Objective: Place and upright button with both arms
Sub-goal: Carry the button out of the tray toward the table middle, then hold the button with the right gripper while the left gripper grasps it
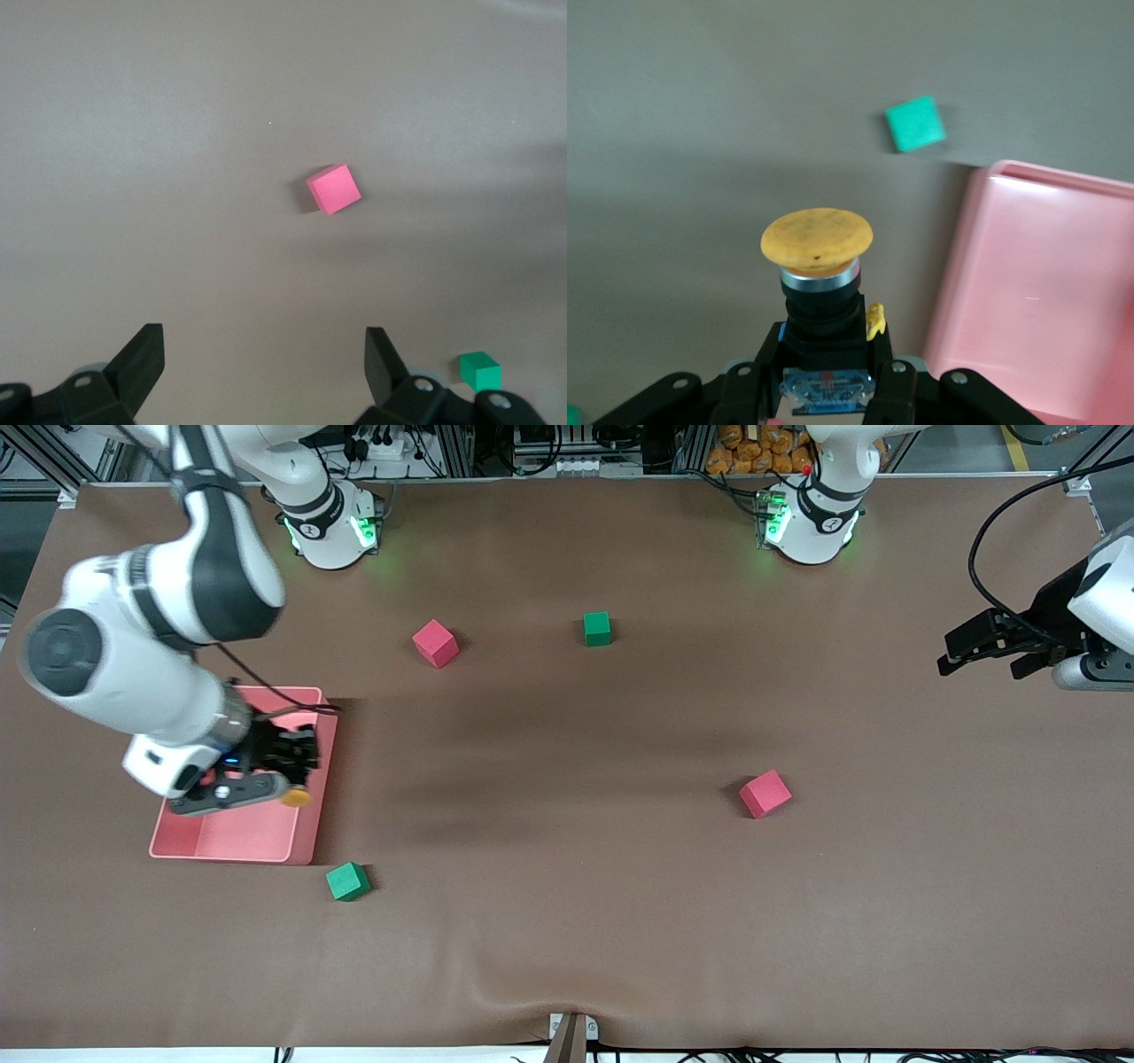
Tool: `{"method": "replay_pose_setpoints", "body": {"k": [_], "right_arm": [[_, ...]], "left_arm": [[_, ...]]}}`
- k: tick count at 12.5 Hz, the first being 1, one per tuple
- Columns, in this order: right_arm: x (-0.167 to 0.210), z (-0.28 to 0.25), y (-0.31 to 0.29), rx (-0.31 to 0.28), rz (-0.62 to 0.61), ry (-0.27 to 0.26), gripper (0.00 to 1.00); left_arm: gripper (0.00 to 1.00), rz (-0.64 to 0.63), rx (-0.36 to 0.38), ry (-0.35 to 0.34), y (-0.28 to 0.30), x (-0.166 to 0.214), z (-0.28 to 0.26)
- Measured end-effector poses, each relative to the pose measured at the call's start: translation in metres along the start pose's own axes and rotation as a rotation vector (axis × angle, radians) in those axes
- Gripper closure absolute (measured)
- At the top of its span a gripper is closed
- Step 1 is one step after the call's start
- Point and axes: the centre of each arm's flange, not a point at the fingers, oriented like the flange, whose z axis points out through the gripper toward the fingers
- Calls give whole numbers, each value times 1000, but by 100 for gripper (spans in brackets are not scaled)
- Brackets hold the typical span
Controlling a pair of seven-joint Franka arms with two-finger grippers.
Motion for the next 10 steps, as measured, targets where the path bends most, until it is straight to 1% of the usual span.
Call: {"method": "replay_pose_setpoints", "body": {"k": [1, 2, 4, 6, 8, 9, 10], "right_arm": [[4, 8, -31, 15, 50, 37, 59], [6, 18, -62, 24, 103, 62, 59], [1, 45, -119, 29, 197, 68, 59], [-3, 74, -175, 23, 248, 59, 59], [-6, 109, -231, 9, 226, 52, 59], [-10, 132, -257, 0, 193, 50, 59], [-18, 157, -283, -10, 147, 68, 59]], "left_arm": [[0, 3, 0, -4, 1, 1, 2], [0, 10, 0, -9, 5, 1, 5], [0, 41, 3, -24, 21, 5, 16], [0, 87, 0, -35, 45, 10, 31], [0, 130, -7, -56, 68, 17, 54], [0, 158, 4, -66, 80, 23, 71], [0, 195, 33, -76, 94, 28, 90]]}}
